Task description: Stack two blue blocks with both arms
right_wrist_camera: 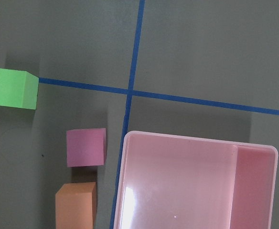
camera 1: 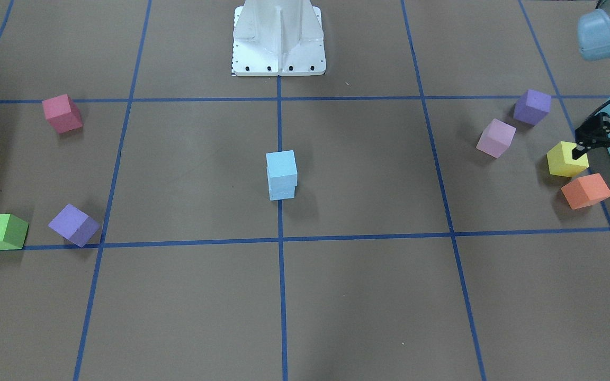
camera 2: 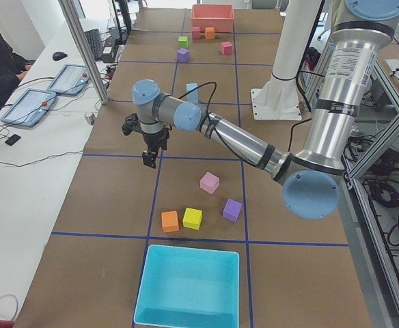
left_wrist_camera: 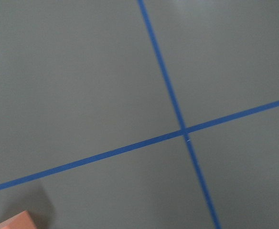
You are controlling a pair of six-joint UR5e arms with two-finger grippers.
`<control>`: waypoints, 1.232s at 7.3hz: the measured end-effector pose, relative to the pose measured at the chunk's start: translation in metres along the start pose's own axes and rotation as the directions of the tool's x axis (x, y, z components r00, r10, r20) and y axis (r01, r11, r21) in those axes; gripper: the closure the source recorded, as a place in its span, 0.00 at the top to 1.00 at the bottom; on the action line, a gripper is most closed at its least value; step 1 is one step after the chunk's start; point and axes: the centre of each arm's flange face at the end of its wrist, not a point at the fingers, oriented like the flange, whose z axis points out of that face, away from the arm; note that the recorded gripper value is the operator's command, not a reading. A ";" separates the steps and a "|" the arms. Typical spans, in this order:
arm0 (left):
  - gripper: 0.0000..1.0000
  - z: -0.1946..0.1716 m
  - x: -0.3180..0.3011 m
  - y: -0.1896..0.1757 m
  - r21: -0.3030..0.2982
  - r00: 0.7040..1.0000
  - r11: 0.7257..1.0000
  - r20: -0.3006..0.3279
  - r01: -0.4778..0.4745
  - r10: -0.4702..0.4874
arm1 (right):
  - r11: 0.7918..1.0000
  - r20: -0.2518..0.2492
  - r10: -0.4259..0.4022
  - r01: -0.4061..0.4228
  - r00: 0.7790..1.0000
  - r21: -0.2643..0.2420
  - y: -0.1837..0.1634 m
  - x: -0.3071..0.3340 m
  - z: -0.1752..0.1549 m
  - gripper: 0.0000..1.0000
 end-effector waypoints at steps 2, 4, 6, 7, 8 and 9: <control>0.98 0.005 -0.079 0.034 -0.001 1.000 1.000 0.000 -0.027 0.027 | 0.997 -0.007 -0.055 0.055 0.998 0.045 -0.004 -0.004 -0.001 1.00; 0.98 0.008 -0.127 0.056 -0.006 1.000 0.999 0.001 -0.031 0.031 | 0.994 -0.013 -0.082 0.082 0.997 0.066 -0.008 0.003 0.009 1.00; 0.98 0.024 -0.159 0.071 -0.002 1.000 1.000 0.002 -0.029 0.029 | 0.996 -0.005 -0.067 0.068 0.998 0.052 -0.008 0.012 0.020 1.00; 0.98 0.031 -0.173 0.079 0.008 1.000 1.000 0.005 -0.023 0.023 | 0.997 -0.002 -0.061 0.061 0.998 0.048 -0.007 0.013 0.023 1.00; 0.98 0.033 -0.182 0.083 0.016 1.000 1.000 0.009 -0.017 0.017 | 0.997 -0.001 -0.057 0.057 0.998 0.044 -0.006 0.014 0.025 1.00; 0.98 0.034 -0.186 0.086 0.020 1.000 1.000 0.011 -0.014 0.013 | 0.998 0.000 -0.055 0.055 0.998 0.043 -0.006 0.014 0.025 1.00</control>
